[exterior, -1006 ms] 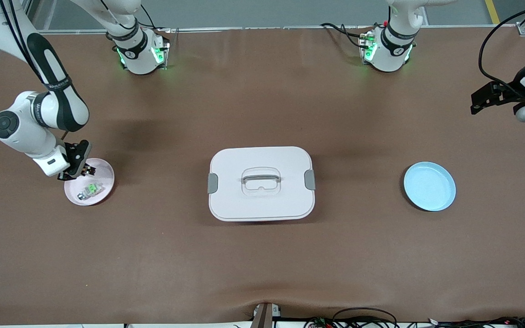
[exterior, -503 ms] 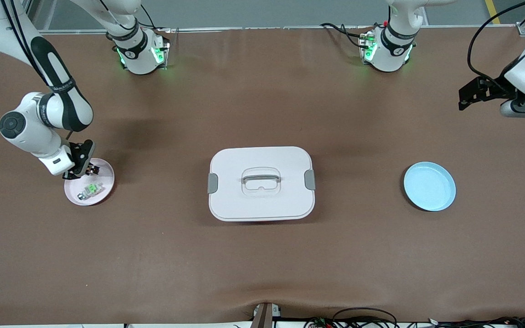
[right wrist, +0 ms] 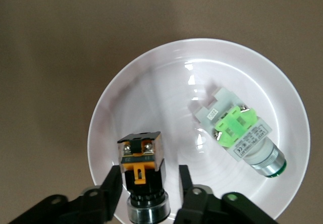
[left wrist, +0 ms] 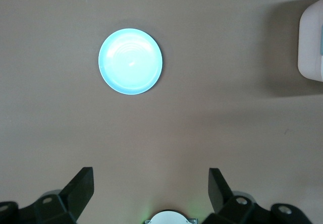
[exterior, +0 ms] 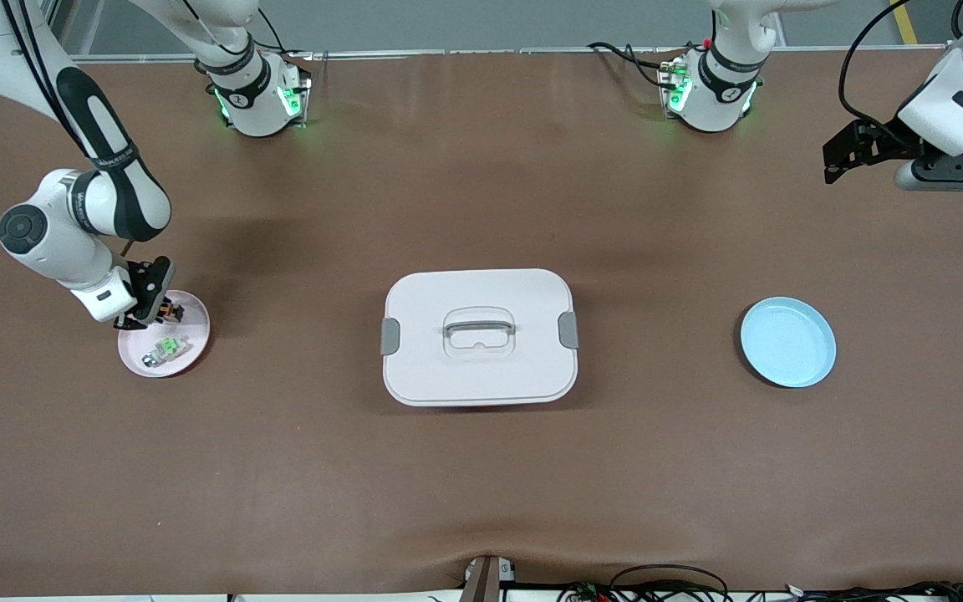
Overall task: Transfer orange switch to right arm and place
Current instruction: 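Lower the switch onto the pink plate and open the right gripper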
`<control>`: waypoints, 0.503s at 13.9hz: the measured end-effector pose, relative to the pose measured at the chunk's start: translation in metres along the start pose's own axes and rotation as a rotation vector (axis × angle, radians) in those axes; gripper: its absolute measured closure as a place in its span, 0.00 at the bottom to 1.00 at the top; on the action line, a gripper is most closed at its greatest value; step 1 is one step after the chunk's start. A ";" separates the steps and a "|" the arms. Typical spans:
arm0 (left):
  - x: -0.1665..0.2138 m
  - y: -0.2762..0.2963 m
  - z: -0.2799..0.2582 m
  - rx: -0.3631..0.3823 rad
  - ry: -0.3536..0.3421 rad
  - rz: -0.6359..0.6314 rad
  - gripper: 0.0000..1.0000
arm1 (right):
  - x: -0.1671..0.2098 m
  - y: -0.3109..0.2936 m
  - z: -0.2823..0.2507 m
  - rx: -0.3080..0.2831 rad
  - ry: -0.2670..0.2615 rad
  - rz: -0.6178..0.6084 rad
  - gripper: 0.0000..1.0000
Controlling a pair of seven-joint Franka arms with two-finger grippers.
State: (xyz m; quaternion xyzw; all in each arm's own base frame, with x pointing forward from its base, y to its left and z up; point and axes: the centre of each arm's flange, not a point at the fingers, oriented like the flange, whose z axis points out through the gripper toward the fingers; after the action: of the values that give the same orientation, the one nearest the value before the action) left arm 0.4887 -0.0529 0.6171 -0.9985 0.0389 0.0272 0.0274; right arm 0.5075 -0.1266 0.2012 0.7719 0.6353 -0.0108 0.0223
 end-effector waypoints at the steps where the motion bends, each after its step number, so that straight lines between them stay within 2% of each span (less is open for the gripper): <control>1: -0.003 0.000 0.001 0.001 -0.002 0.000 0.00 | 0.000 0.000 0.000 -0.002 0.000 0.000 0.33; 4: -0.017 0.001 -0.002 0.007 0.005 -0.002 0.00 | 0.000 0.003 -0.003 -0.011 0.000 0.000 0.02; 7: -0.030 0.002 -0.009 0.012 0.020 -0.004 0.00 | -0.001 0.009 -0.010 -0.021 -0.002 0.001 0.00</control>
State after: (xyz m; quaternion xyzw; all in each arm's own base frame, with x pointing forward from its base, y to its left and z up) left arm 0.4593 -0.0526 0.6272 -0.9986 0.0373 0.0168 0.0331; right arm 0.5158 -0.1286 0.2112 0.7719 0.6349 -0.0047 0.0310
